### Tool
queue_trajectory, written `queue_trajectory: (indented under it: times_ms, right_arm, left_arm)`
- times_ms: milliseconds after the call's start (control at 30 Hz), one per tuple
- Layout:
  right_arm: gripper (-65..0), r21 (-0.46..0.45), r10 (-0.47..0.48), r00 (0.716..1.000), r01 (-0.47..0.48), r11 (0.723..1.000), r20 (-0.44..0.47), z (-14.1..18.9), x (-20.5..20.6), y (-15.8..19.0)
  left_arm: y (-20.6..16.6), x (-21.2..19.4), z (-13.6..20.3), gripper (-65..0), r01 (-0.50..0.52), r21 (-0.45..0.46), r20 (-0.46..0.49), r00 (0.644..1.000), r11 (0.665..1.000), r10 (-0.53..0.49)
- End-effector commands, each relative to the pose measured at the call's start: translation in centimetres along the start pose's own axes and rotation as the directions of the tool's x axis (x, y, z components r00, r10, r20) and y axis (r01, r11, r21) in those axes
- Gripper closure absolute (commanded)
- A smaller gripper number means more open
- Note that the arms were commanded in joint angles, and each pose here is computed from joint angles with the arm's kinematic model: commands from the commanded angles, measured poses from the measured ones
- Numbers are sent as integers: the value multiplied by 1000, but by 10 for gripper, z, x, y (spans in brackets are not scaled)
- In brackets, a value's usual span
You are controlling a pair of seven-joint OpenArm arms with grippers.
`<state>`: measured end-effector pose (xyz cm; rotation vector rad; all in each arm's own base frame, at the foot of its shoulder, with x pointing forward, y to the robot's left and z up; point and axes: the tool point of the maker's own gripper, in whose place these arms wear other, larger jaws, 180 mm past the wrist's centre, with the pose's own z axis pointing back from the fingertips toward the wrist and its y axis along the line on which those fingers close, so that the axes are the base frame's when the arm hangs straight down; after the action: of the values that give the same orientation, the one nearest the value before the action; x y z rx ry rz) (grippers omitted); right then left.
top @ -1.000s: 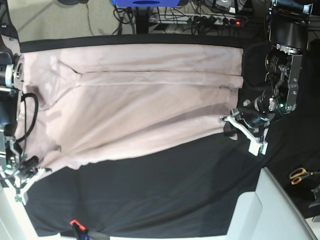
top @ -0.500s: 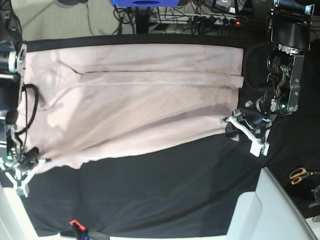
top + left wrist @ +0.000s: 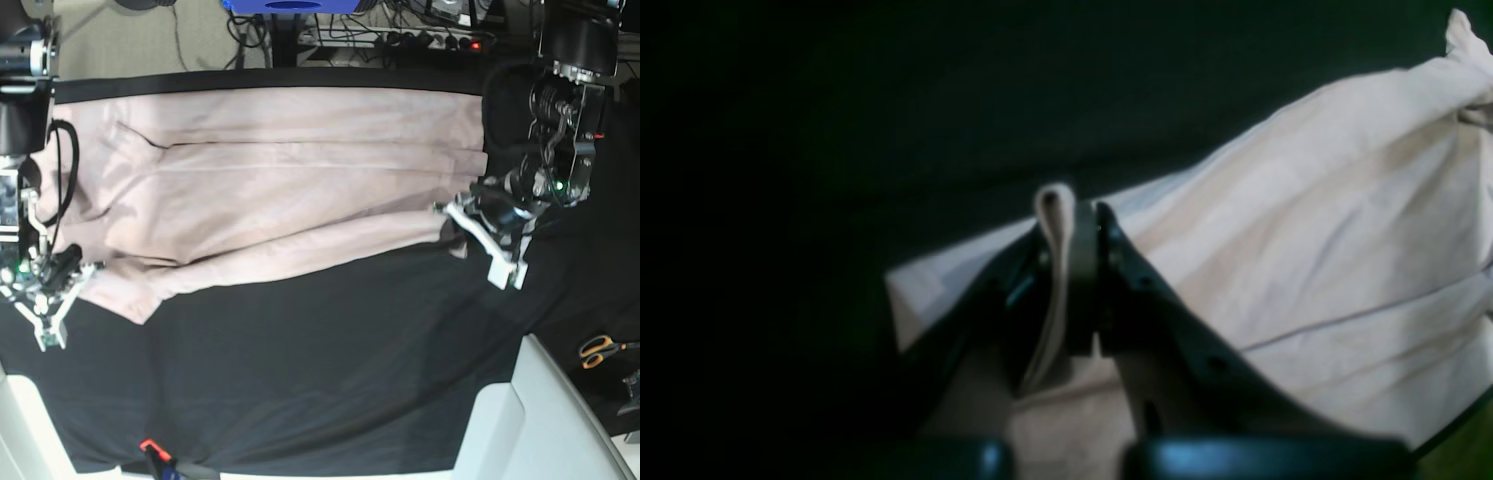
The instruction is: Fold the T-shirt properly
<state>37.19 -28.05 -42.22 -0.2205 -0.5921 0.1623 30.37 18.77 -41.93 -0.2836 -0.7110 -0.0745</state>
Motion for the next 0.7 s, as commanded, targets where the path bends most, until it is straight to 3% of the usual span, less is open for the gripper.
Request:
queue_trajectory:
  times_ms: [0, 100, 667]
  right_arm:
    - [0, -29, -2, 999, 4, 1000, 53, 7, 17, -13]
    - [0, -27, 0, 999, 0, 1000, 34, 6, 6, -10]
    - [0, -22, 14, 1000, -15, 1000, -23, 7, -33, -3]
  left_arm:
    - [2, 11, 6, 0, 43, 14, 32, 999, 999, -44]
    - [3, 2, 11, 0, 116, 50, 14, 993, 992, -116]
    - [11, 8, 15, 0, 151, 69, 18, 988, 986, -153]
